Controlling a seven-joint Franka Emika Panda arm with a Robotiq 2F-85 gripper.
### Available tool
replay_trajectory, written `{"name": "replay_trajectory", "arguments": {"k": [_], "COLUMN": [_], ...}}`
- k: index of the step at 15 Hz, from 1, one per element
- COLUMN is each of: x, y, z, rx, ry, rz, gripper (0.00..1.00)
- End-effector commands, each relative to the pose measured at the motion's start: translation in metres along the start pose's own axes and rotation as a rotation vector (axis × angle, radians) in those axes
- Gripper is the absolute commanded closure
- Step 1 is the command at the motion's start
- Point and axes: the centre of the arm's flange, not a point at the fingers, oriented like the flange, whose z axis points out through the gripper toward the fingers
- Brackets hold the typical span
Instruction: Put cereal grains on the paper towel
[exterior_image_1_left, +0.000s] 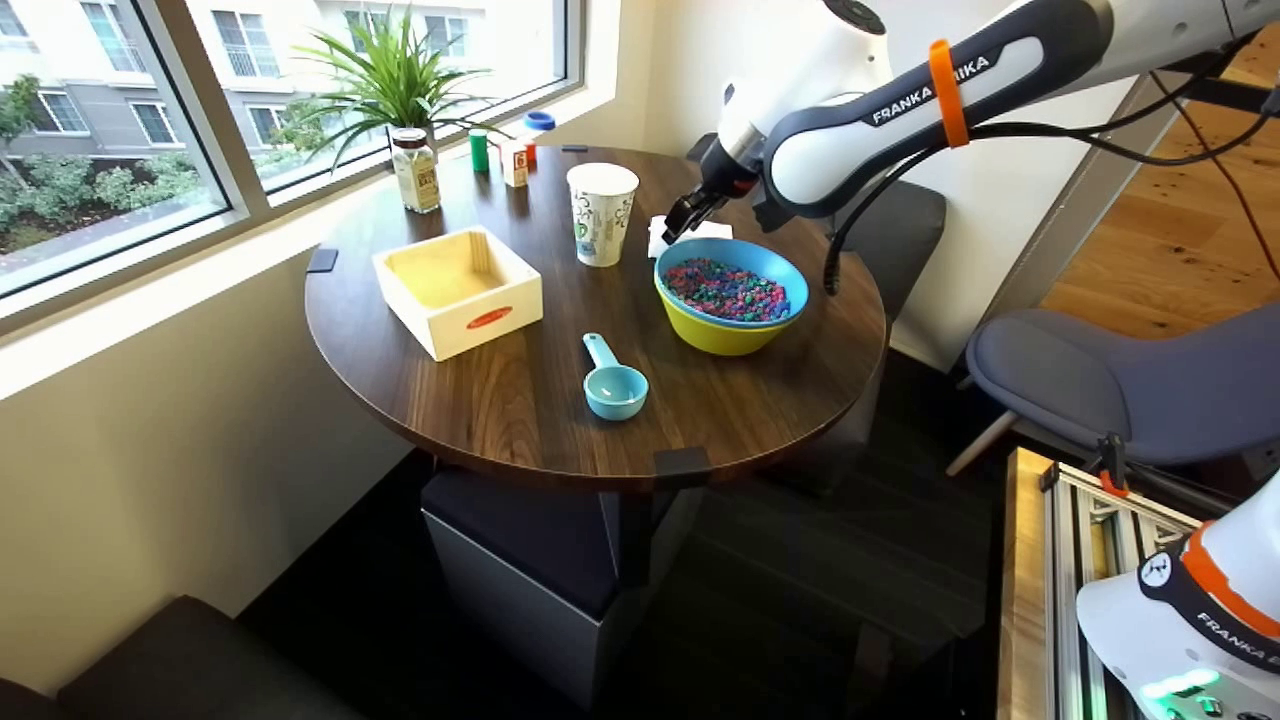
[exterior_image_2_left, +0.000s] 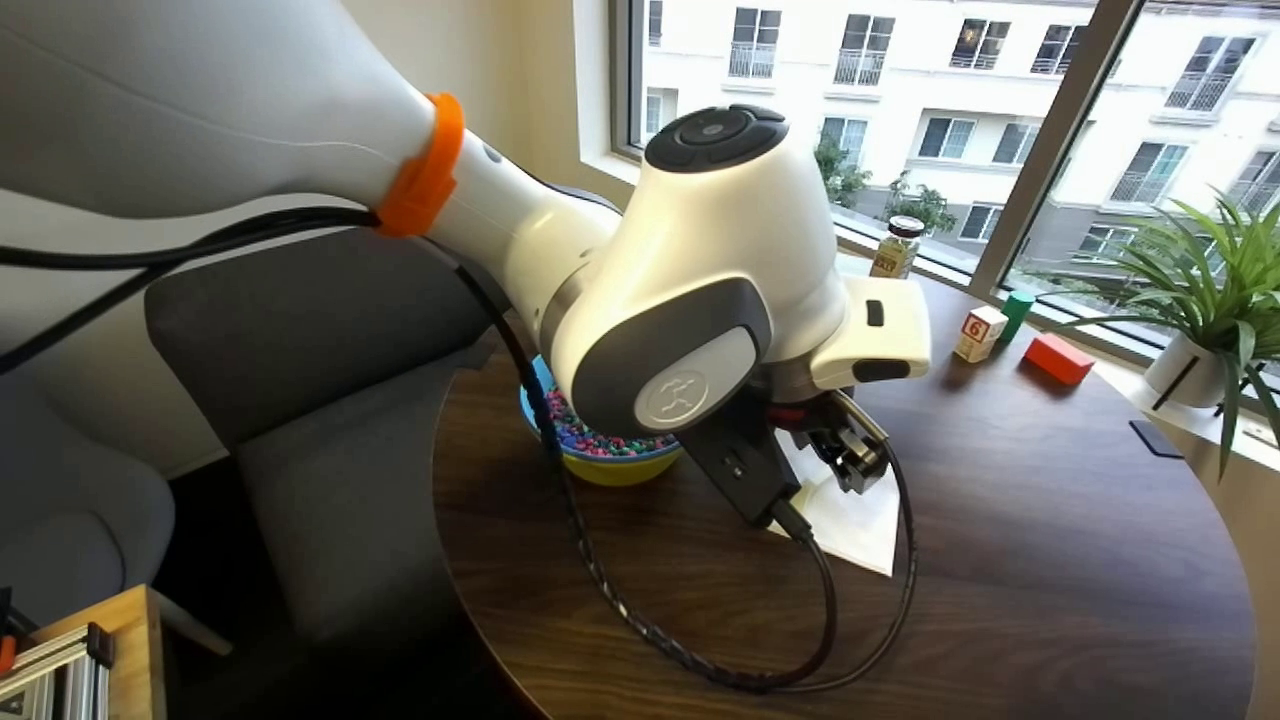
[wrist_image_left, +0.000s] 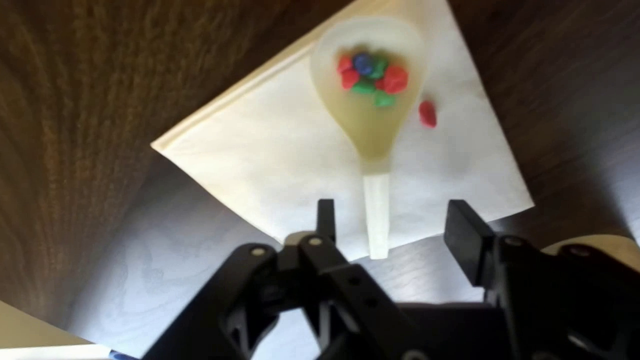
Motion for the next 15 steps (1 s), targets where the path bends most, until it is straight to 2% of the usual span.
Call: {"name": "replay_trajectory", "arguments": {"k": [1, 5, 15], "x": [0.001, 0.001, 0.006], "y": [0.000, 0.000, -0.001], "z": [0.012, 0.013, 0.000], "rx": [0.002, 0.002, 0.008], "ry": [-0.005, -0.005, 0.013], "rz": [0.011, 0.010, 0.013], "gripper": [0.70, 0.99, 0.97]}}
